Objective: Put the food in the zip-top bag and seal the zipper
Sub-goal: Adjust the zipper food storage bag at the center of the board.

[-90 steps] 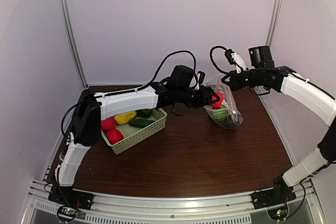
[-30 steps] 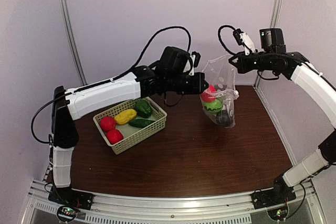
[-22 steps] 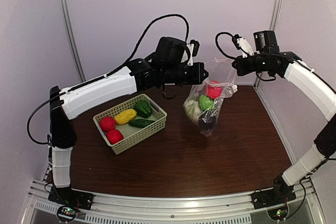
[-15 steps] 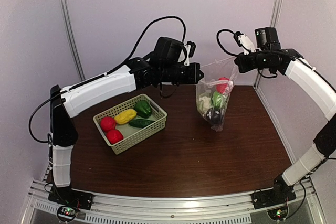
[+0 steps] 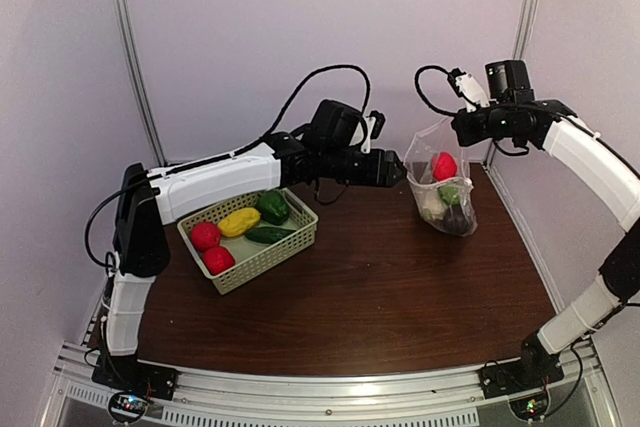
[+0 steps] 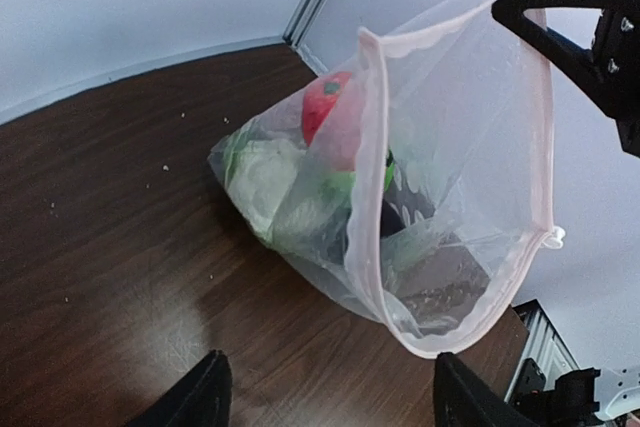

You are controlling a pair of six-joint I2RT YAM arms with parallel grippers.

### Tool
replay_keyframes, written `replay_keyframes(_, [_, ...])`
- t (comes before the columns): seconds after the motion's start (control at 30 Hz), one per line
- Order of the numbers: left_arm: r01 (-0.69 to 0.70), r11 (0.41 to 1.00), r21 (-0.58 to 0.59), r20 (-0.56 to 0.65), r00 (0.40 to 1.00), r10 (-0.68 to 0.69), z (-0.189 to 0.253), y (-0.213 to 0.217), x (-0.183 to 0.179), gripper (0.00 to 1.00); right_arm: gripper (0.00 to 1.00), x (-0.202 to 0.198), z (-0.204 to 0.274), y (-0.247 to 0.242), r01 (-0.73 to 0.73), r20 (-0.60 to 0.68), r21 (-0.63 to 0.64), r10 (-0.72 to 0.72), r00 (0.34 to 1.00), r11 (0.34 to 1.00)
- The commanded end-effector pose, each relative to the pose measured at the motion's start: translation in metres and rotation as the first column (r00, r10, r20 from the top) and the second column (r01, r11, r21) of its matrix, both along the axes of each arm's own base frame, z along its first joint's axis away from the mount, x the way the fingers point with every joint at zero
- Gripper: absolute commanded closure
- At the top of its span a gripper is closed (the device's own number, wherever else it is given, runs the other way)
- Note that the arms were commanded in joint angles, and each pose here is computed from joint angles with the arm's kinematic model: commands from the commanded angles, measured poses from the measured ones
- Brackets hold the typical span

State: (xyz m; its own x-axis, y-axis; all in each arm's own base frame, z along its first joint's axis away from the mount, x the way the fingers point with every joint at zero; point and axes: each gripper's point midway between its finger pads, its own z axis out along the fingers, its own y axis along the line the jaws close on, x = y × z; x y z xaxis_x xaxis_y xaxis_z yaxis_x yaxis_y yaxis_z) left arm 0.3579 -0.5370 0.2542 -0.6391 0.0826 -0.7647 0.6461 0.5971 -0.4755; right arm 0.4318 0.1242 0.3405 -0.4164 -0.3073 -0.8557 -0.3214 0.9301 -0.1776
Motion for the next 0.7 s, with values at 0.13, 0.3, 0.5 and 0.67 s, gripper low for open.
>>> replay_keyframes(0.13, [-0.176,0.956,0.233,0.120,0.981,0.151,0.001,0.113,-0.008,0.03,1.00,-0.012,-0.013,0.010,-0.066,0.018,0.065,0.065,0.998,0.996])
replay_keyframes(0.3, [-0.293,0.770,0.567,0.049,0.945,0.324,-0.083,0.223,0.011,0.02,1.00,-0.017,-0.035,0.023,-0.131,-0.013,0.101,0.133,0.991,0.986])
replay_keyframes(0.5, [-0.266,0.736,0.622,-0.028,0.932,0.361,-0.127,0.276,0.024,0.09,1.00,-0.020,-0.043,0.028,-0.155,-0.020,0.124,0.158,0.987,0.980])
replay_keyframes(0.67, [-0.182,0.696,0.694,0.081,0.981,0.175,-0.112,0.277,0.043,0.11,1.00,-0.025,-0.045,0.030,-0.168,-0.023,0.141,0.173,0.985,0.976])
